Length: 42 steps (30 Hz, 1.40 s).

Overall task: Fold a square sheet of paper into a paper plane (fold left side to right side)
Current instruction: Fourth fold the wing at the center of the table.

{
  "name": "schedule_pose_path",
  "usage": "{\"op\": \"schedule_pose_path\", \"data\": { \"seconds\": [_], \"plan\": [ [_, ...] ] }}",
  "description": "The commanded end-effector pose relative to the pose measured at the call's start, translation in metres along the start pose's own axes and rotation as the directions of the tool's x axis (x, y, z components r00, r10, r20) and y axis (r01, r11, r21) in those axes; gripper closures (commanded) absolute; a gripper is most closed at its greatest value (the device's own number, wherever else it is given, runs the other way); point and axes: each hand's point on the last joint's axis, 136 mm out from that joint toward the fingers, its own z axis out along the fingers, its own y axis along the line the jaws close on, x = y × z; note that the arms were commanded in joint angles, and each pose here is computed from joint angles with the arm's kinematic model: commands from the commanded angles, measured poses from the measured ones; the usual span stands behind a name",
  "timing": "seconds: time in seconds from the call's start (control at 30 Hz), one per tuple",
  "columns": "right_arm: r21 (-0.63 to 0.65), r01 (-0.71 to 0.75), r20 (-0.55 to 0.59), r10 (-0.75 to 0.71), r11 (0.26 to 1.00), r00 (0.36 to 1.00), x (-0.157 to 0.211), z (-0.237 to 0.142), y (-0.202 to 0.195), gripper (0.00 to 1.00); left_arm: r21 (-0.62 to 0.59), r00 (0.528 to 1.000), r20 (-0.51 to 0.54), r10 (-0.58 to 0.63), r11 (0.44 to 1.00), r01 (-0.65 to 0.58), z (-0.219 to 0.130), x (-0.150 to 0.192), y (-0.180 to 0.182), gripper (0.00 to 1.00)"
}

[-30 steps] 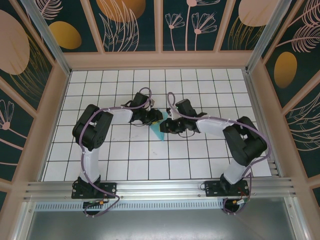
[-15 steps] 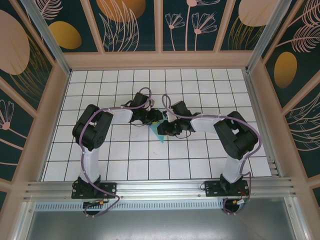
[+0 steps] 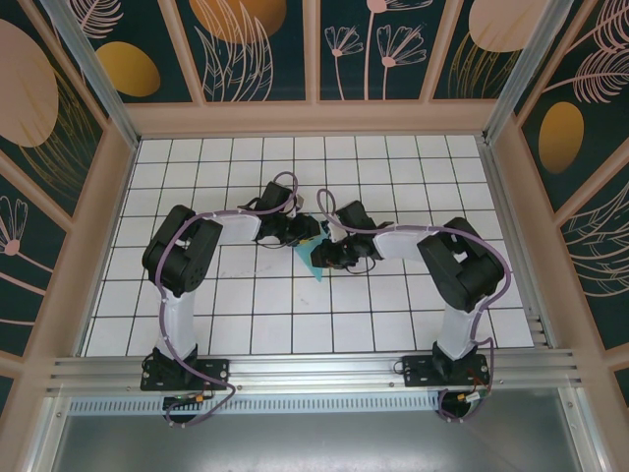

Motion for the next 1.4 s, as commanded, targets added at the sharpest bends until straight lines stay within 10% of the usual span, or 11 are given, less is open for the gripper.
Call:
{"op": "schedule_pose_path", "data": {
  "seconds": [0.0, 1.37],
  "plan": [
    [0.046, -0.001, -0.064, 0.004, 0.999, 0.998, 0.016, 0.007, -0.010, 0.72, -0.209, 0.996, -0.045, -0.072, 0.976, 0.061, 0.018, 0.025, 0.070, 0.65],
    [0.239, 0.099, -0.176, -0.057, 0.966, 0.983, 0.067, 0.001, -0.029, 0.87, -0.248, 0.996, -0.047, -0.079, 0.967, 0.065, 0.022, 0.026, 0.082, 0.65]
  ]
}}
